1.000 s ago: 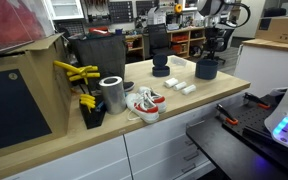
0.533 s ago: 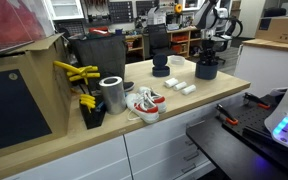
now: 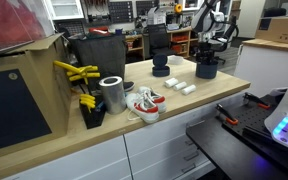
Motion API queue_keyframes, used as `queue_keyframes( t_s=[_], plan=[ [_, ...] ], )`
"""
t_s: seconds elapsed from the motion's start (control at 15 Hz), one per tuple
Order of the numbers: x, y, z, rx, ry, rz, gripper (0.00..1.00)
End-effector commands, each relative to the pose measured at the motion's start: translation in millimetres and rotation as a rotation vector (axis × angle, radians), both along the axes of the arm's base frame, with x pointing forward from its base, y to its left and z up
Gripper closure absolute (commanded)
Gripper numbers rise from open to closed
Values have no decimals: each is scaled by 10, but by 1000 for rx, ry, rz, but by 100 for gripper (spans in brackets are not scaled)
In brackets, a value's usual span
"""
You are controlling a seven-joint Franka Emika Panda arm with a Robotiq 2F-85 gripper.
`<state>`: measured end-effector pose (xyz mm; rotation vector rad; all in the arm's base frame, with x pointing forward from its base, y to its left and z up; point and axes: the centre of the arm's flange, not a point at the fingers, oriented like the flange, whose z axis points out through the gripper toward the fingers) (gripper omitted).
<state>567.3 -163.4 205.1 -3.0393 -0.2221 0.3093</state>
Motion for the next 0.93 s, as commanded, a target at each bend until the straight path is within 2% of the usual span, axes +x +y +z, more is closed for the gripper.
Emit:
queue_keyframes(
  t_s=[0.0,0.07,0.13,0.2,0.27,0.53,0.8,0.87],
  plan=[
    [18,9,1,29,0,38,0],
    [-2,22,12,31,2,53,1],
    [-25,32,18,35,6,66,9],
    [-51,45,29,39,9,86,26],
    [-66,55,43,40,11,99,29],
    [-103,95,150,39,1,156,57],
    [-189,160,261,26,-6,210,67],
    [-205,180,304,19,-11,224,65]
  ],
)
